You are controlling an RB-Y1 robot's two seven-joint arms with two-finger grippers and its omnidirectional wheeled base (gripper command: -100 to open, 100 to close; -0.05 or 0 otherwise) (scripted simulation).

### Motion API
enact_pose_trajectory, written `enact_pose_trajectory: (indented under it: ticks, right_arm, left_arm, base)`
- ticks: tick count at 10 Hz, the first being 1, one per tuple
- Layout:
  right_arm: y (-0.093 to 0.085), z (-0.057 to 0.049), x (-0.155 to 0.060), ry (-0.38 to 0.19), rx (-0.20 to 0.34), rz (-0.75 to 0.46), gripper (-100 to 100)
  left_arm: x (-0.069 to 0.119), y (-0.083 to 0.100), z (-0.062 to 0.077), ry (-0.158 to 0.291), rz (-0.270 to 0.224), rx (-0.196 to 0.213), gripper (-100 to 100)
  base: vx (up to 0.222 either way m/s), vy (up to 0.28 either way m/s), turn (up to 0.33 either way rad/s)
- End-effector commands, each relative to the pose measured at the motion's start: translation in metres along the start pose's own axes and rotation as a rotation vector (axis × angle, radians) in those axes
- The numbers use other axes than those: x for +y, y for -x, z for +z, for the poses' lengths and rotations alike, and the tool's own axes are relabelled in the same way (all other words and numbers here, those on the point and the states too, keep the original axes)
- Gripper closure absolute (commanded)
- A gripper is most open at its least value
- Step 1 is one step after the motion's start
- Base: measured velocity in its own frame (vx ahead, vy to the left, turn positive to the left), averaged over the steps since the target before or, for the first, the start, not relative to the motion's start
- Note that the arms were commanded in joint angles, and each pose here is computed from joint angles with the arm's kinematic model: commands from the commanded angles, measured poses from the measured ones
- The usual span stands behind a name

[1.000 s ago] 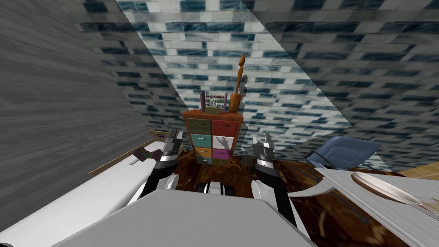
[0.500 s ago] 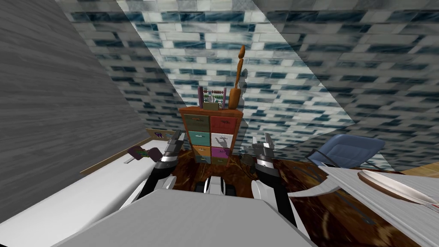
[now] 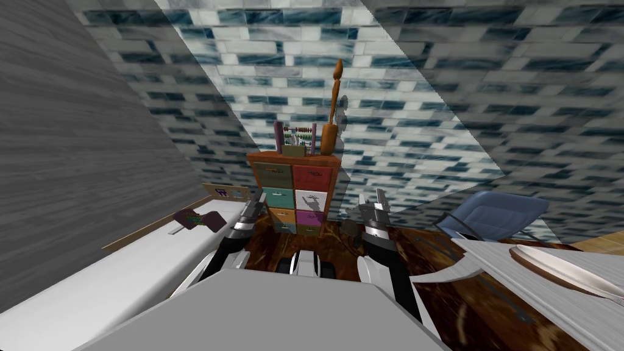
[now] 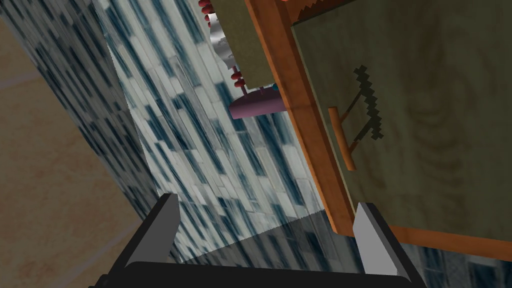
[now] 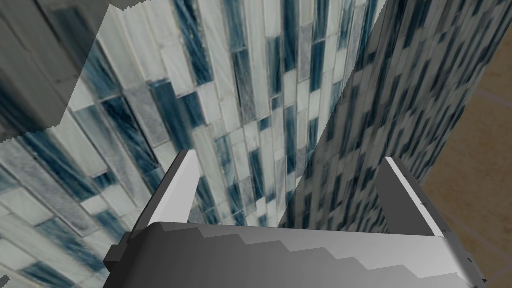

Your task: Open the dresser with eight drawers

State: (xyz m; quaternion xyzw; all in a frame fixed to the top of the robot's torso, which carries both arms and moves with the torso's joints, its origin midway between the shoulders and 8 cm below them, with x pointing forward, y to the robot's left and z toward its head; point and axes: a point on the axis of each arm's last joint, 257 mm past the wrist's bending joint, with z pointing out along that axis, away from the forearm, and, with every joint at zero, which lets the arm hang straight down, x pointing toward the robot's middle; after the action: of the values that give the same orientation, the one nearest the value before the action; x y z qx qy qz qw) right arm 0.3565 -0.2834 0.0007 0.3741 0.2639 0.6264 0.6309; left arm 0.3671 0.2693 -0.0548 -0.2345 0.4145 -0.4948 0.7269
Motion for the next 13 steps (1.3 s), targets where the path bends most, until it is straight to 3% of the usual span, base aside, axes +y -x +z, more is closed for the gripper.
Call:
enact_pose_trajectory:
  ticks: [1,9,13]
  right_arm:
    - [0.000,0.000,0.000,0.000,0.000,0.000,0]
    - [0.000,0.000,0.000,0.000,0.000,0.000,0]
    - [0.000,0.000,0.000,0.000,0.000,0.000,0]
  left_arm:
    - [0.020,-0.005,-0.006,0.037,0.005,0.018,-100]
    - [0.084,-0.025,-0.027,0.164,-0.015,0.022,-100]
    - [0.118,-0.034,-0.042,0.229,0.001,0.065,-100]
  base:
    - [0.042,-0.098,-0.005]
    - [0.050,-0.112,-0.004]
    - [0.046,-0.113,-0.005]
